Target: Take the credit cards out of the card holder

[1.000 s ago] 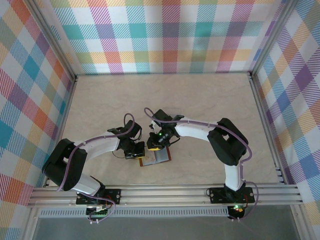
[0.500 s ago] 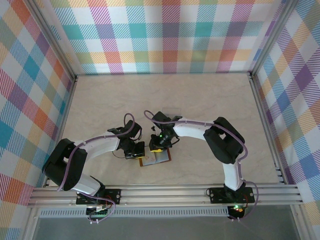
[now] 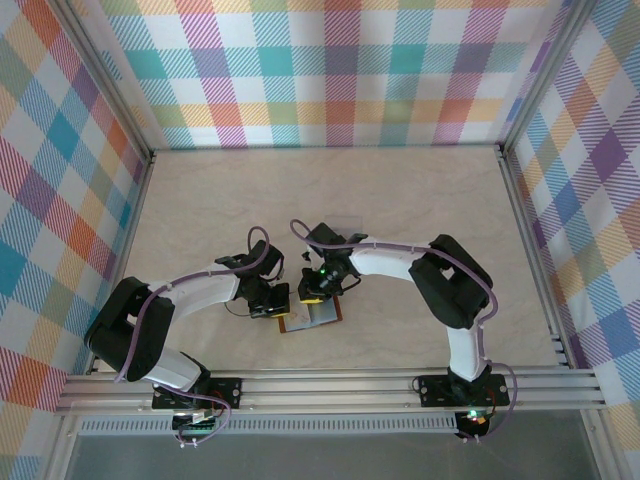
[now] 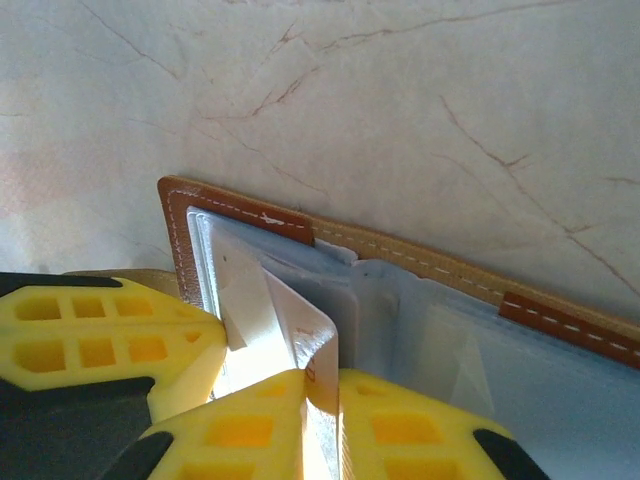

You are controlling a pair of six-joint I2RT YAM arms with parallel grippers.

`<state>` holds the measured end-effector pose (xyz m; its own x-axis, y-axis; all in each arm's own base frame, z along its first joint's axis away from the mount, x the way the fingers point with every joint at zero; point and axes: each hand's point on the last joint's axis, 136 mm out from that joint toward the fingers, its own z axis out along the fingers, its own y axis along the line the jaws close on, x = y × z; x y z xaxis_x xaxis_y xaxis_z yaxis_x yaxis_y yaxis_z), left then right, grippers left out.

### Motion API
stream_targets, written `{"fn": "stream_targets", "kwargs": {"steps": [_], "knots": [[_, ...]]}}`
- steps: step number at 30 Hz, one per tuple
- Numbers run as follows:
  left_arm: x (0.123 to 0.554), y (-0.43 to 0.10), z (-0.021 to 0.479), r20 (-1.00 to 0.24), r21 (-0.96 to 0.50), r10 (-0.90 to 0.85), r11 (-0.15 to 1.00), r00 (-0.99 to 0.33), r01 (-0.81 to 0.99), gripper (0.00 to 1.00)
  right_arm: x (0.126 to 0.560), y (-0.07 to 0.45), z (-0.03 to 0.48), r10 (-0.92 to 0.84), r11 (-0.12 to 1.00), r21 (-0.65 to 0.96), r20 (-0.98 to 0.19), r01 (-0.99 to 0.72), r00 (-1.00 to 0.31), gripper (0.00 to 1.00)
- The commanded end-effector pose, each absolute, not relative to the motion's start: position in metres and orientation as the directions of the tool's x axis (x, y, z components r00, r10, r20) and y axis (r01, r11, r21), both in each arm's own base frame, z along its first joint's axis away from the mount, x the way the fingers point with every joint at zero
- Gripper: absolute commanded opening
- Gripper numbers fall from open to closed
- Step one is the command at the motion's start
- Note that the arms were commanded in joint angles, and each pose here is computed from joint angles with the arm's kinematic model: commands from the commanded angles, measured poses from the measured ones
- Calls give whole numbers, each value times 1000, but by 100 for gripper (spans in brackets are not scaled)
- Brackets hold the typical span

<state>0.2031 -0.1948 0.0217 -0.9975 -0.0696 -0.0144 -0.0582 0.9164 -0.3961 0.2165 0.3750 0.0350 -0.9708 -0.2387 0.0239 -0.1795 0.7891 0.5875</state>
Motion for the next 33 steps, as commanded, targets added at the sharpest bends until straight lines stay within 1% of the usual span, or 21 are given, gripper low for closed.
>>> {"fn": "stream_targets", "kwargs": {"steps": [1,6,12,19,23,33], "knots": [[190,-185,5,28,-327,-54,943,-998,-61,4,213,383,50,-244,745,642,15,-178,-970,12],[189,-184,5,28,-323,-53,945,-998,-59,4,215,372,43,-245,786,587,10,-193,-969,9],[189,-184,5,28,-321,-54,945,-998,-60,4,221,339,35,-265,877,410,-21,-250,-964,7],[189,-184,6,29,-321,-51,945,-998,-57,4,227,321,39,-286,906,311,-46,-286,-957,6],[190,-184,8,24,-321,-51,945,-998,-56,4,229,316,44,-290,914,279,-58,-295,-955,5],[190,-184,7,23,-322,-51,945,-998,-56,5,228,316,49,-291,912,285,-57,-295,-955,3]]}}
